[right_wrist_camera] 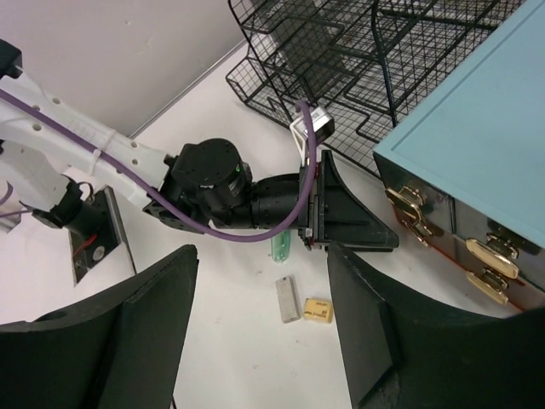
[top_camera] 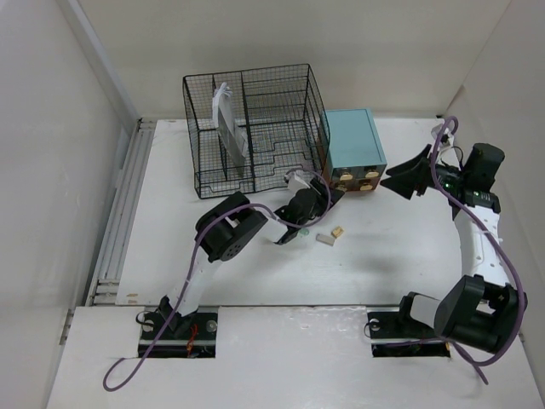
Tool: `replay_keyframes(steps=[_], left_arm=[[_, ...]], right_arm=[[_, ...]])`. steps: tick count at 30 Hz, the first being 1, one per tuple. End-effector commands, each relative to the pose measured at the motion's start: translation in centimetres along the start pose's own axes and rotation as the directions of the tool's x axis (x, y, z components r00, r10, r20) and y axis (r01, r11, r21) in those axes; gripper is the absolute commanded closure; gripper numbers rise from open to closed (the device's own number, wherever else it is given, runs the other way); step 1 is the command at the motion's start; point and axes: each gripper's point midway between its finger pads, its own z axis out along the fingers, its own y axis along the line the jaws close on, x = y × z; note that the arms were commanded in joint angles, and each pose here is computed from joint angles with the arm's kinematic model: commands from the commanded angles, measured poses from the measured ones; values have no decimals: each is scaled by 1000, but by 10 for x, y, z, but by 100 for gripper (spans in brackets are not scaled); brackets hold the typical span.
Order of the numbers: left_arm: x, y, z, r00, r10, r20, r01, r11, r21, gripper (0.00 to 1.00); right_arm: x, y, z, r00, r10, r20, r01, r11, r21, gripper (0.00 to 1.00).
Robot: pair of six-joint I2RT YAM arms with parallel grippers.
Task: Organize the desk
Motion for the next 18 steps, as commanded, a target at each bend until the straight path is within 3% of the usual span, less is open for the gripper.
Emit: replay_keyframes(steps=[1,8,10,12,18], left_arm=[[-8,-24,-3,993,-87,76,79,991,106,56],[-5,-19,3,979,-146,143,130,985,114,57],[-6,-20,4,971,-172,168,155,982,105,57],[-12,-19,6,963,-181,201,164,982,97,59],[-15,-19,11,953,-185,241,170,982,82,59]], right_arm=[[-7,5,-2,998,-59,9,60,997,-54,32],[-5,10,-5,996,-91,0,91,993,-81,32],[0,11,-7,999,-32,-3,31,994,-103,32],[-1,7,-9,996,-92,15,93,989,-119,32],[7,4,-13,999,-37,33,41,991,-127,32]])
